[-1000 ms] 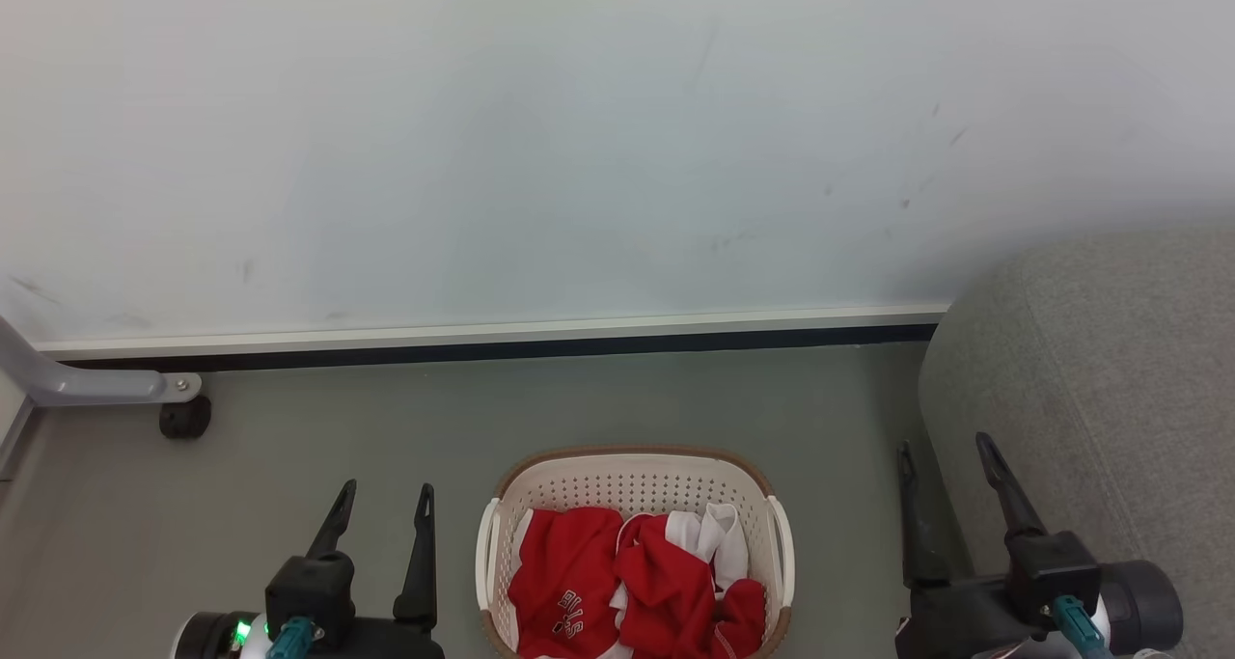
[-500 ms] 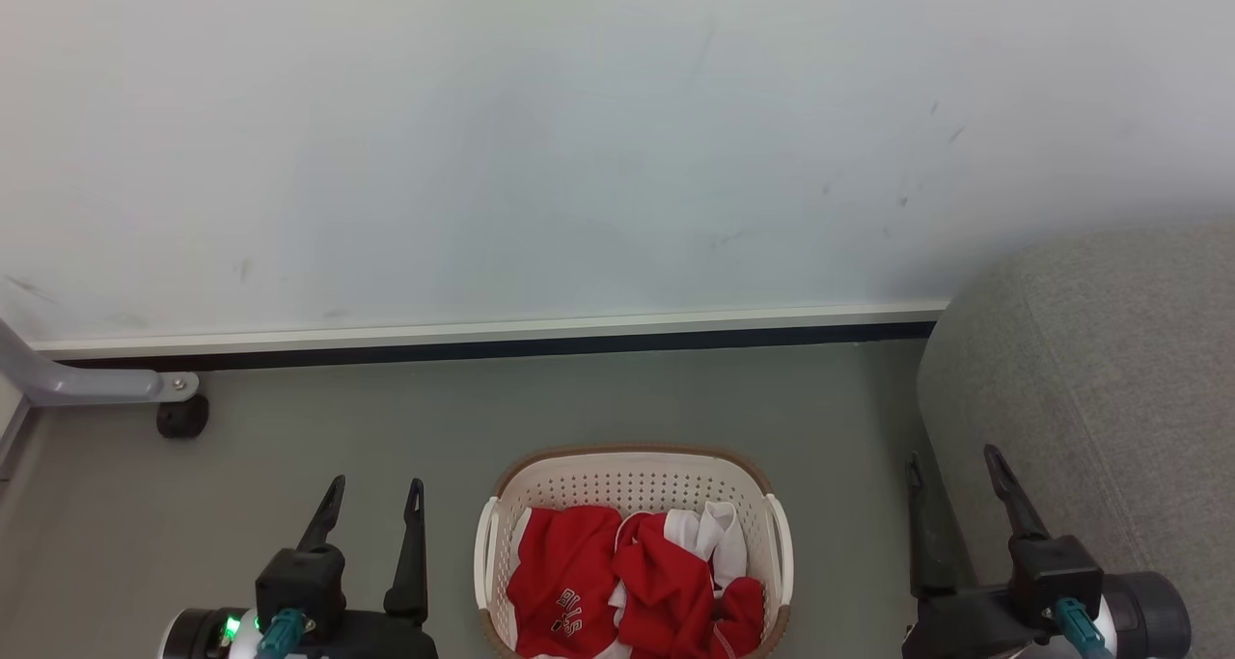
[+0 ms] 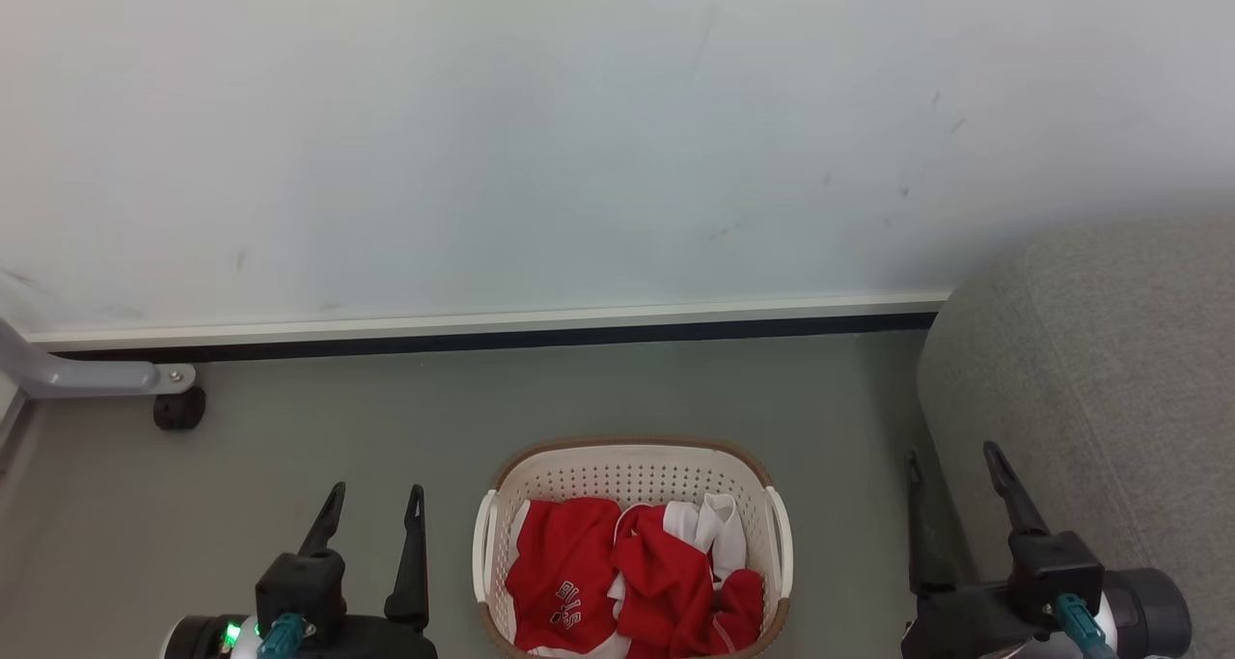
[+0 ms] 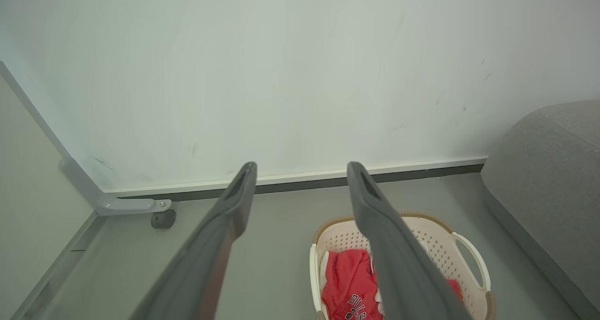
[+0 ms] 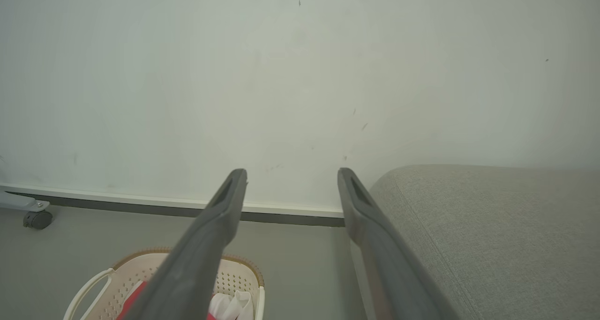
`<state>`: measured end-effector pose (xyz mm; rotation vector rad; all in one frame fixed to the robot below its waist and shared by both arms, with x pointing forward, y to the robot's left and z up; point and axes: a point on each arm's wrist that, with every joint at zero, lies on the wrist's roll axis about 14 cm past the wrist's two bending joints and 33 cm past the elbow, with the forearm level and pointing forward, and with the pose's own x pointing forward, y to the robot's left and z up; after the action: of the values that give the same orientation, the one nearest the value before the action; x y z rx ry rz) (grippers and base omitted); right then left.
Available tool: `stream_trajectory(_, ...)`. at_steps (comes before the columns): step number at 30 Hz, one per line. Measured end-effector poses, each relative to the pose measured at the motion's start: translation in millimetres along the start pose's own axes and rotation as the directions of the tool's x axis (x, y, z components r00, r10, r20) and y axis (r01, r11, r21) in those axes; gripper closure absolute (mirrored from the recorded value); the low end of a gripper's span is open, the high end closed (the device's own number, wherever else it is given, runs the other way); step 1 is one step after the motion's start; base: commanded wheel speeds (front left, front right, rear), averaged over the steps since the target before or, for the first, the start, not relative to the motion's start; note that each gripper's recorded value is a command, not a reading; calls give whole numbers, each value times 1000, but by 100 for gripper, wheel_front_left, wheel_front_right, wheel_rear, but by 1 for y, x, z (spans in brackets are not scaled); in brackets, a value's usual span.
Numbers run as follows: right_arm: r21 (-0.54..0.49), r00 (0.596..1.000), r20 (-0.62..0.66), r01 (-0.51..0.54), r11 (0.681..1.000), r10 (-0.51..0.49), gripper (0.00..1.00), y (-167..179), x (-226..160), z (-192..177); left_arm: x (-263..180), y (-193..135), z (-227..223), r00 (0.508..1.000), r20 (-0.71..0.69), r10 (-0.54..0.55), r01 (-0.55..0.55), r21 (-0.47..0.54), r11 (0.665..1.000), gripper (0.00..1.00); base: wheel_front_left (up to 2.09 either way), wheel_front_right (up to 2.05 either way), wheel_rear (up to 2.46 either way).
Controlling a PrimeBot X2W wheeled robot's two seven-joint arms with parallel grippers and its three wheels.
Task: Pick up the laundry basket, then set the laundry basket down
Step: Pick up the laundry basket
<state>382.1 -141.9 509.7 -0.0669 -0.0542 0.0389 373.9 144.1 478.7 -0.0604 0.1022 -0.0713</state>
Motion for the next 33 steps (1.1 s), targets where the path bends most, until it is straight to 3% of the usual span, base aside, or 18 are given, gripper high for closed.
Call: stream_trajectory(33,6,990,-138,-11,1000,12,0,4,35,-51,44,-1,-43,991,-133,-18,15,-22,1000,0,0,0,0)
